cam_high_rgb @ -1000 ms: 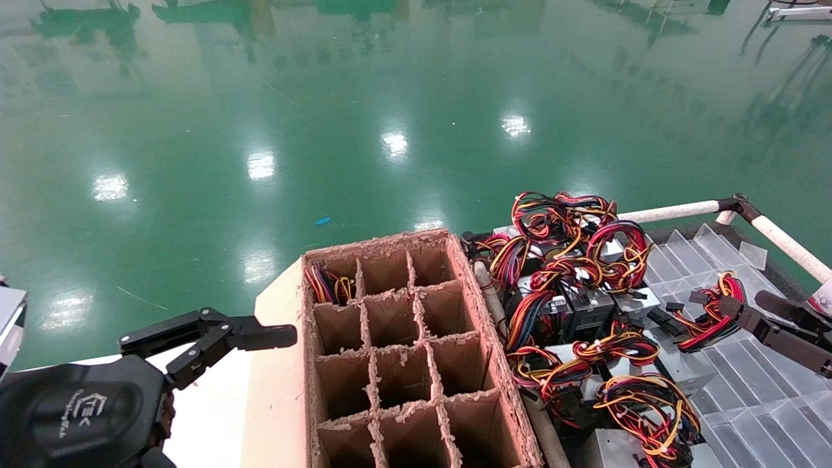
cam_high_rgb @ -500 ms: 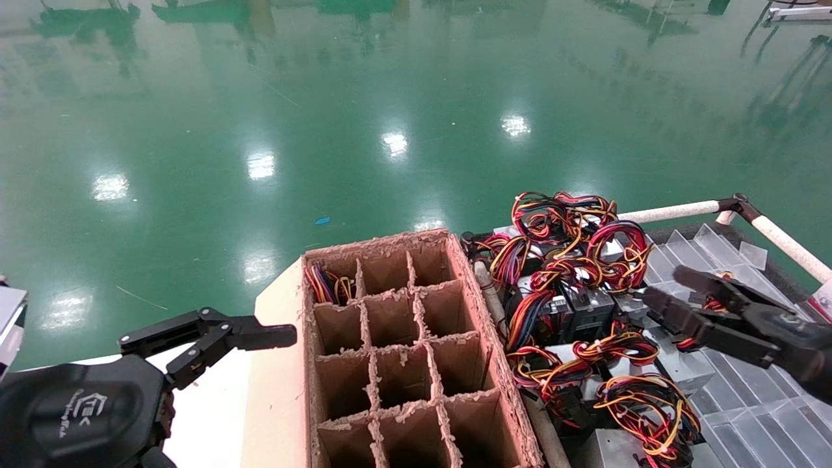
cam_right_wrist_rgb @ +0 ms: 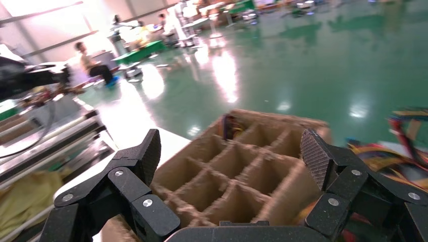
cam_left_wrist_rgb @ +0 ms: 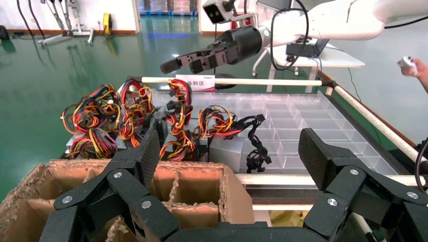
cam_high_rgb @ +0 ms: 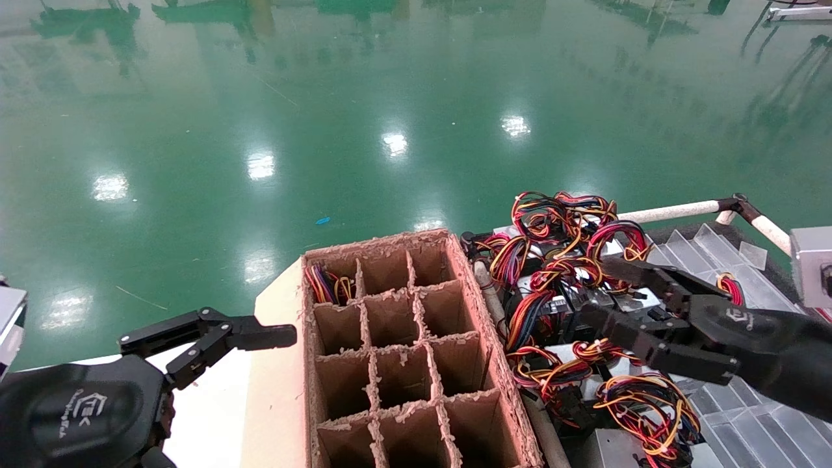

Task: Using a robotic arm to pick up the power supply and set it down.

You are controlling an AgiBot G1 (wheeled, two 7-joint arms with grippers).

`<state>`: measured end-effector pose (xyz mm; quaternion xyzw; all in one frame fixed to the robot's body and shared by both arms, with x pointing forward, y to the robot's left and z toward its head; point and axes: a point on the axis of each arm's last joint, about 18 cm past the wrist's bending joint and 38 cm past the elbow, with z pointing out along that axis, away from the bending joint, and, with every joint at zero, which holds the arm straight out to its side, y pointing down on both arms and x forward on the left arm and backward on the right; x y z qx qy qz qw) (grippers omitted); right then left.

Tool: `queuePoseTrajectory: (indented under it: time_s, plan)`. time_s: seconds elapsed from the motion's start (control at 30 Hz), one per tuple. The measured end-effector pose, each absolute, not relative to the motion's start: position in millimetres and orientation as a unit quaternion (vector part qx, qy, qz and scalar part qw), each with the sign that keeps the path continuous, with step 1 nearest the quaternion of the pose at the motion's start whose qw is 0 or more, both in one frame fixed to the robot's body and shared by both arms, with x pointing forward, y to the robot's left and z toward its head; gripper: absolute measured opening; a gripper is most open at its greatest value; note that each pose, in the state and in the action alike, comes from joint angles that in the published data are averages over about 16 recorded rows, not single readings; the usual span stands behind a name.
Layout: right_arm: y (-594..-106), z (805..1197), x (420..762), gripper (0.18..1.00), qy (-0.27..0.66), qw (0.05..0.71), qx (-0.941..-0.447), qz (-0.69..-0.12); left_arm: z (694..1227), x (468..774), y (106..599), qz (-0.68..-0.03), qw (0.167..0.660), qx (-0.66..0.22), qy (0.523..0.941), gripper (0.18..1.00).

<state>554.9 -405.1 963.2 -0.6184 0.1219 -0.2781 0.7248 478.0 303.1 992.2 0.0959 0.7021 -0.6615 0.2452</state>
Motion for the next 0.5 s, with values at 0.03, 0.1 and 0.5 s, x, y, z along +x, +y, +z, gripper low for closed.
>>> queuePoseTrajectory:
  time_s: [0.03,0.1,0.5]
  plan:
    - [-400.8,964.9,552.8,0.999,0.114,0.724,-0.622,-0.275,992.2,478.0,303.1,-0.662,0.245,0.096,0.702,1.000]
    - [-392.5,968.2,548.6,1.000,0.098,0.723,-0.628,-0.270,992.2,478.0,303.1,-0.662,0.245,0.096,0.702,1.000]
    - [-358.8,980.3,527.6,1.000,0.029,0.711,-0.655,-0.254,992.2,478.0,303.1,-0.662,0.245,0.096,0.702,1.000]
